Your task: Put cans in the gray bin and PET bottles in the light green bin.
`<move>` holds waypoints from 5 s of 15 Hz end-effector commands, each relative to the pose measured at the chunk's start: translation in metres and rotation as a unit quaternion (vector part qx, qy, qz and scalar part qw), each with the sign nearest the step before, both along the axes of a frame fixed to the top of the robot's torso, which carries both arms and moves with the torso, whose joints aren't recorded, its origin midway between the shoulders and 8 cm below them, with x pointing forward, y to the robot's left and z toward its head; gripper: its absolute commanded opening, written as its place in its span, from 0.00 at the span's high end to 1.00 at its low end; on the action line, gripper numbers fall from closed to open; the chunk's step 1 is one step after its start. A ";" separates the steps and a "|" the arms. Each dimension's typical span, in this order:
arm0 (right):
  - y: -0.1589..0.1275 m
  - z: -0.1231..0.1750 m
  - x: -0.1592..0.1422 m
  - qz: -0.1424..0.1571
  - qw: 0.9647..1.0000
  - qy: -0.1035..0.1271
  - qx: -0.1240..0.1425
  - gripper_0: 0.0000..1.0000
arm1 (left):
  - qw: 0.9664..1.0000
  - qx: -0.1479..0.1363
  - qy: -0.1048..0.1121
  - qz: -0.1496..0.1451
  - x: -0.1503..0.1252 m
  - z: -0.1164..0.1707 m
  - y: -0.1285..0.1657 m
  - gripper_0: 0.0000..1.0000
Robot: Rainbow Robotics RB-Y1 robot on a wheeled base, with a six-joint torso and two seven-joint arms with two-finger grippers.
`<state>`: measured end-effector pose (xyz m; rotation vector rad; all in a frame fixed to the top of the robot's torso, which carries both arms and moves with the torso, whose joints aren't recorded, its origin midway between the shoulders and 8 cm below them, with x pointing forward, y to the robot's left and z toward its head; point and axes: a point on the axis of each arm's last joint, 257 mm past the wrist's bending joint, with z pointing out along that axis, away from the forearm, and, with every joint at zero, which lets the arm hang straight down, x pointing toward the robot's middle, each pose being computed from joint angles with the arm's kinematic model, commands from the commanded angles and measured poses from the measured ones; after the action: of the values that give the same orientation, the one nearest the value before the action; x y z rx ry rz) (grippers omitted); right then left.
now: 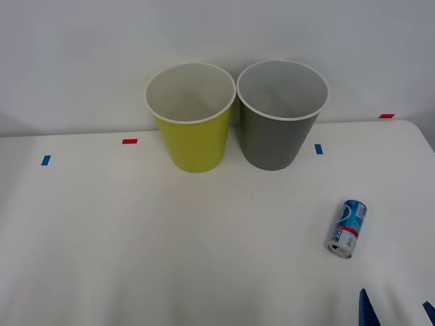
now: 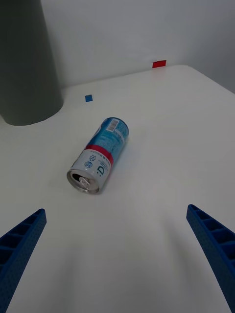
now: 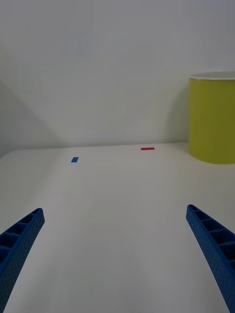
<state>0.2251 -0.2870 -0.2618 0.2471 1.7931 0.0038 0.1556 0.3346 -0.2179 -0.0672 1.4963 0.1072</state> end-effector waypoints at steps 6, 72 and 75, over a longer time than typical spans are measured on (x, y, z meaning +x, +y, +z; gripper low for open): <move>0.004 0.027 0.038 -0.024 0.997 0.067 -0.004 0.00 | 1.000 0.000 0.000 0.000 0.000 0.000 0.000 0.00; -0.031 -0.037 0.205 -0.041 0.881 0.435 0.184 0.00 | 1.000 0.000 0.000 0.000 0.000 0.000 0.000 0.00; -0.024 -0.043 0.208 -0.048 0.876 0.432 0.210 0.00 | 1.000 0.000 0.000 0.000 0.000 0.000 0.000 0.00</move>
<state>0.4317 -0.3122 -0.3028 0.7232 2.6677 0.2433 0.1556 0.3346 -0.2179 -0.0673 1.4963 0.1072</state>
